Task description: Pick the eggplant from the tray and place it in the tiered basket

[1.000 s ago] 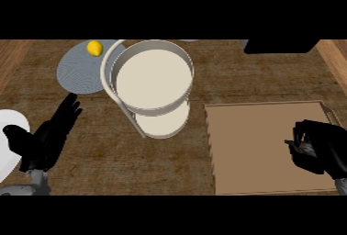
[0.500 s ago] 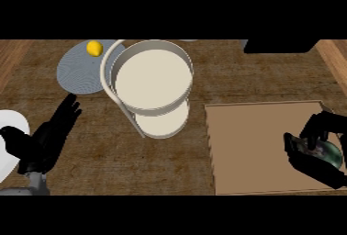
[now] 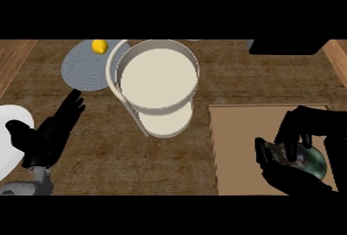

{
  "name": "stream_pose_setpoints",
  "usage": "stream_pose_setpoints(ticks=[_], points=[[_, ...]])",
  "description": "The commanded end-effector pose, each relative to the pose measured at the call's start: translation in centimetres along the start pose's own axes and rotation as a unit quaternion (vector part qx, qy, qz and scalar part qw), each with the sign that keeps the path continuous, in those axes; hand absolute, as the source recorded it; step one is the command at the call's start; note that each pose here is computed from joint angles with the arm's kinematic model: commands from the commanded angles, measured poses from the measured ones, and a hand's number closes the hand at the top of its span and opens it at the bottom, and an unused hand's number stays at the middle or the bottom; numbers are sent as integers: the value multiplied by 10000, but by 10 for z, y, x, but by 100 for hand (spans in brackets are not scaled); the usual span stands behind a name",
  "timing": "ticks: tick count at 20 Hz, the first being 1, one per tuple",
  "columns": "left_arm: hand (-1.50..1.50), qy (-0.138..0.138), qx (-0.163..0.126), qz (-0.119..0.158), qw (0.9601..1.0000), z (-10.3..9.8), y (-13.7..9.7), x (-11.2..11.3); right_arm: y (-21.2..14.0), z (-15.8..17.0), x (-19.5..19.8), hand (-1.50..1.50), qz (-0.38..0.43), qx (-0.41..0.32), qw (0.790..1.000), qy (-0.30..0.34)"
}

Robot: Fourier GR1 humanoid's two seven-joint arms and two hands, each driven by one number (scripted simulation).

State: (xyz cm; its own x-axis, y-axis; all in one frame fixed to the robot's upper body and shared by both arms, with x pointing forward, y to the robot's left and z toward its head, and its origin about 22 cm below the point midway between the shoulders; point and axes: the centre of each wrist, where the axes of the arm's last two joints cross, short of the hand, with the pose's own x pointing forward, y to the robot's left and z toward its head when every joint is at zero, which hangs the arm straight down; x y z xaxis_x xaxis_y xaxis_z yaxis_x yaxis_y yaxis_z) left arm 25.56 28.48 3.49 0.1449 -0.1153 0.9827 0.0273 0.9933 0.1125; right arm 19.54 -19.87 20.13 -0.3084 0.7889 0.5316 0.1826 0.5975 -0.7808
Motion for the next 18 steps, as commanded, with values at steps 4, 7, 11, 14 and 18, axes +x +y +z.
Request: stream_pose_setpoints(ticks=[4,7,11,14,18], points=[[0,-12,-117,38,9999,-6,5,14,33,-38,75,150,-61,147,9998,-155],[0,11,-5,-5,10000,5,-8,-1,49,-65,99,150,-104,232,9997,46],[0,34,-11,94,9999,-9,7,21,75,-87,112,150,-142,379,9991,109],[0,-3,53,38,10000,-8,-8,5,81,-98,130,150,-58,450,9986,264],[0,57,-34,-11,10000,6,0,0,106,-114,135,150,-38,619,9968,508]])
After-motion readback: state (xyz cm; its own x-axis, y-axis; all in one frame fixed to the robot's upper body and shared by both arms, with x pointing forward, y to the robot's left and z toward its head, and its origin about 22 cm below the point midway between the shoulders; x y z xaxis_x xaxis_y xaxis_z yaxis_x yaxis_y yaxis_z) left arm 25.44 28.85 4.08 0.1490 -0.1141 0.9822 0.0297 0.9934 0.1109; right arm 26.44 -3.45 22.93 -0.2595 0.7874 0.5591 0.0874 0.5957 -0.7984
